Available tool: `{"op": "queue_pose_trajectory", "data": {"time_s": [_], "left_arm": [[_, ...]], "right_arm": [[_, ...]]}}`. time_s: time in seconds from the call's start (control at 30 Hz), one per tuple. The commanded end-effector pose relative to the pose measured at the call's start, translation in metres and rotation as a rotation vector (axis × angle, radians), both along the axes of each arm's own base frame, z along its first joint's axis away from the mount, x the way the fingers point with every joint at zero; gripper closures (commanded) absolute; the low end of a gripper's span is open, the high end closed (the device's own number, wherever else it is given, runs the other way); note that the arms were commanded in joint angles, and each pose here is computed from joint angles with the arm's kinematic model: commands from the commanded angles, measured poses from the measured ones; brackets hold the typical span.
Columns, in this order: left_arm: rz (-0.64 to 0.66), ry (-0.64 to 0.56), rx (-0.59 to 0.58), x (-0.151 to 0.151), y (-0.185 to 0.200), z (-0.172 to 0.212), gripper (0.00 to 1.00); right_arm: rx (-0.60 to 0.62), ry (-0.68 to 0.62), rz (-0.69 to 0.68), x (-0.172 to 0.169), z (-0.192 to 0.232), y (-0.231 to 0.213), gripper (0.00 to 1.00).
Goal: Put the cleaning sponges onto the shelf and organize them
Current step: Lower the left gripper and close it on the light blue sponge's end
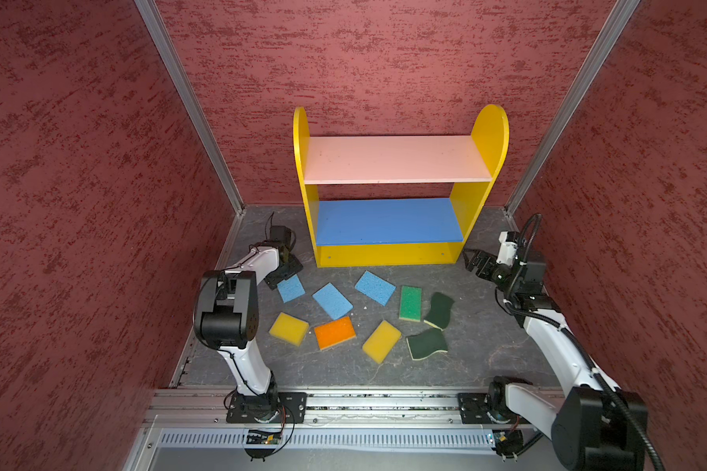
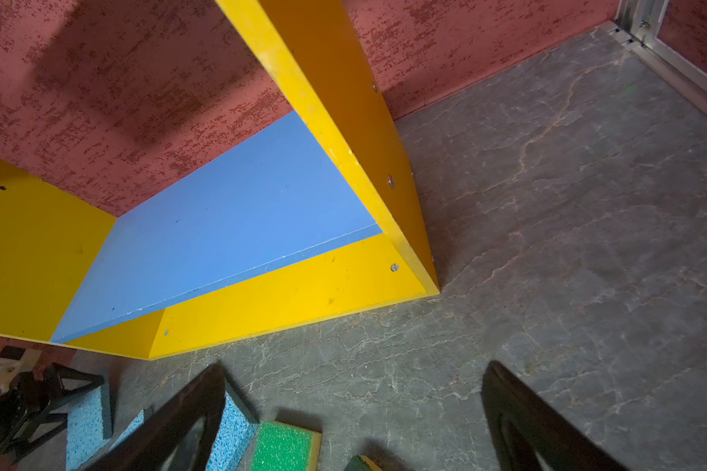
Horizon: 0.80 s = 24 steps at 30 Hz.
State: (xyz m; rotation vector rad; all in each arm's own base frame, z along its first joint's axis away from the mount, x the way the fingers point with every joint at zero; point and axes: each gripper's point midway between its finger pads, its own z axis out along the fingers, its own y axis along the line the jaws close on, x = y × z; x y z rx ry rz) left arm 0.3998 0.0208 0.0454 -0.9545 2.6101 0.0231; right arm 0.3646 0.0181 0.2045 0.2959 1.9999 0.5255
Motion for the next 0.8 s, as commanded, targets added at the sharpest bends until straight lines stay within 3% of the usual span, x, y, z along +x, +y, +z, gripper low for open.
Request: {"op": "queue_pose_trajectory", "data": {"time_s": [0.0, 0.4, 0.77], "left_arm": [[-0.039, 0.007, 0.034, 0.011, 0.007, -0.001, 0.19], [-0.086, 0.046, 0.063, 0.015, 0.01, -0.006, 0.09], [-0.14, 0.031, 0.061, -0.021, -0.018, 0.01, 0.02]], "right_arm": [[-0.003, -0.048, 0.011, 0.007, 0.016, 0.002, 0.01], [-0.009, -0.053, 0.015, 0.007, 0.019, 0.002, 0.01], [-0.012, -0.064, 0.013, 0.004, 0.023, 0.002, 0.01]]}}
